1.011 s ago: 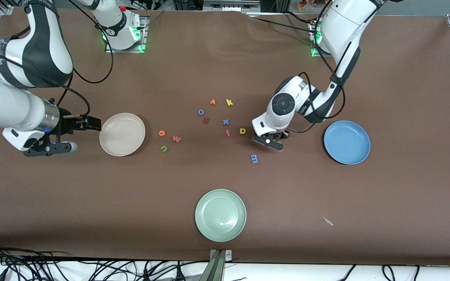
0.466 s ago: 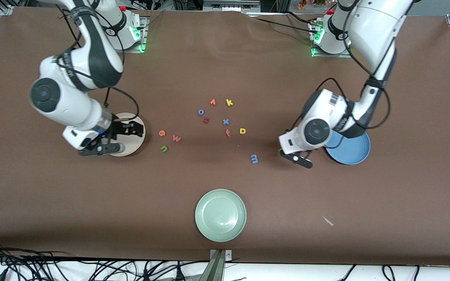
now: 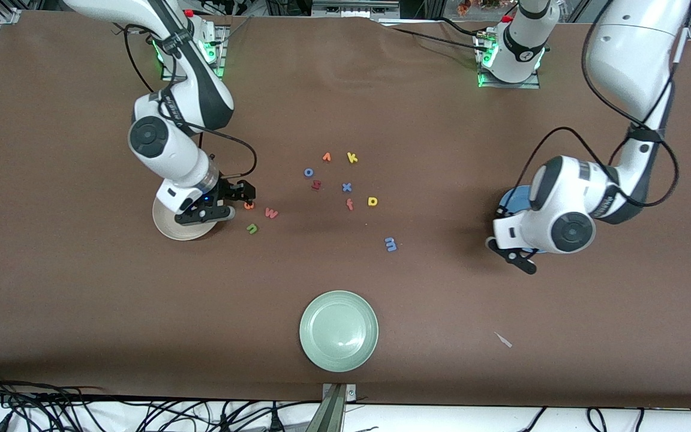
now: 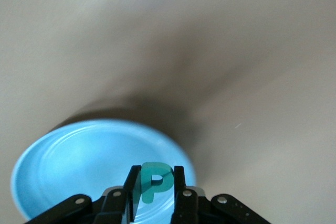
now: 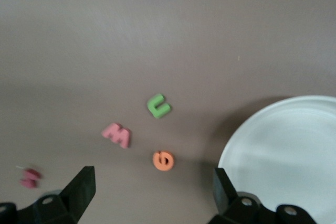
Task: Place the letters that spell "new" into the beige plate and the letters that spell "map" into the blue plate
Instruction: 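Open the left gripper to drop the P onto the blue plate, then grasp the blue E with the left gripper while the right grasps orange 6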
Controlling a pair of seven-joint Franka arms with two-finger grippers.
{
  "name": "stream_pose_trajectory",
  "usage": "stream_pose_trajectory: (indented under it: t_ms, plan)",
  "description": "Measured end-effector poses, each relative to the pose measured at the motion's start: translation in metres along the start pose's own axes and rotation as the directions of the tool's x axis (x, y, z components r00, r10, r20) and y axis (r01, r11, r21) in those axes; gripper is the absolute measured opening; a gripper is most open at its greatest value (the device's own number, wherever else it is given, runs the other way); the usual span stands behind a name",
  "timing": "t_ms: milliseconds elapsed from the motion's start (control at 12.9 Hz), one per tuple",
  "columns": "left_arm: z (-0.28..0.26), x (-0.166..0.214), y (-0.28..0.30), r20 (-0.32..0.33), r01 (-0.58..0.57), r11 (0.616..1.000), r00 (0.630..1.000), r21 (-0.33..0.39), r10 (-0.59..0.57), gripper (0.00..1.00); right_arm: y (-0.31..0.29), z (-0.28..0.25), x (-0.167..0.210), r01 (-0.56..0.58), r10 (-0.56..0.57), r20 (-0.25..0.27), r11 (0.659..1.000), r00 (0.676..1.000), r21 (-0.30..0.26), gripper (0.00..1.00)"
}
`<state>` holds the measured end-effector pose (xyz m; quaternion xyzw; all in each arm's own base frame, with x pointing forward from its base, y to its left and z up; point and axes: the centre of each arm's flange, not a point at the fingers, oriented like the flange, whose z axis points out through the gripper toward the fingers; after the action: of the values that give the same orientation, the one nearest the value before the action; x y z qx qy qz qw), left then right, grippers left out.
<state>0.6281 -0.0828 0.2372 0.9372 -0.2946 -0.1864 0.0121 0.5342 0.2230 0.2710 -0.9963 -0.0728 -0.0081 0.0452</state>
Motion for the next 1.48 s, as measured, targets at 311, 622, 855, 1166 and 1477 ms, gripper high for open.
stream_pose_trajectory:
  t_ms: [311, 622, 855, 1166, 1477]
  plan:
    - [0.043, -0.016, -0.035, 0.073, -0.054, 0.998, 0.996, -0.020, 0.056, 0.35, 0.006, 0.028, -0.023, 0.017, -0.017, -0.005, 1.000, 1.000, -0.014, 1.00]
    - [0.022, -0.001, -0.011, 0.047, 0.068, 0.998, 0.997, -0.011, -0.068, 0.76, -0.006, 0.060, -0.033, 0.039, -0.039, -0.019, 0.999, 0.999, 0.006, 1.00]
    - [-0.009, 0.018, 0.032, -0.011, 0.218, 0.974, 0.976, -0.068, -0.219, 1.00, -0.010, 0.077, -0.036, 0.049, -0.049, -0.013, 0.999, 0.999, 0.010, 0.99]
    - [-0.034, 0.056, 0.104, -0.047, 0.388, 0.917, 0.918, -0.096, -0.393, 1.00, -0.014, 0.080, -0.038, 0.062, -0.062, -0.012, 0.998, 0.998, 0.008, 0.93]
    - [-0.027, 0.099, 0.163, -0.129, 0.536, 0.832, 0.823, -0.144, -0.553, 1.00, -0.017, 0.083, -0.039, 0.071, -0.071, -0.014, 0.997, 0.997, 0.008, 0.89]
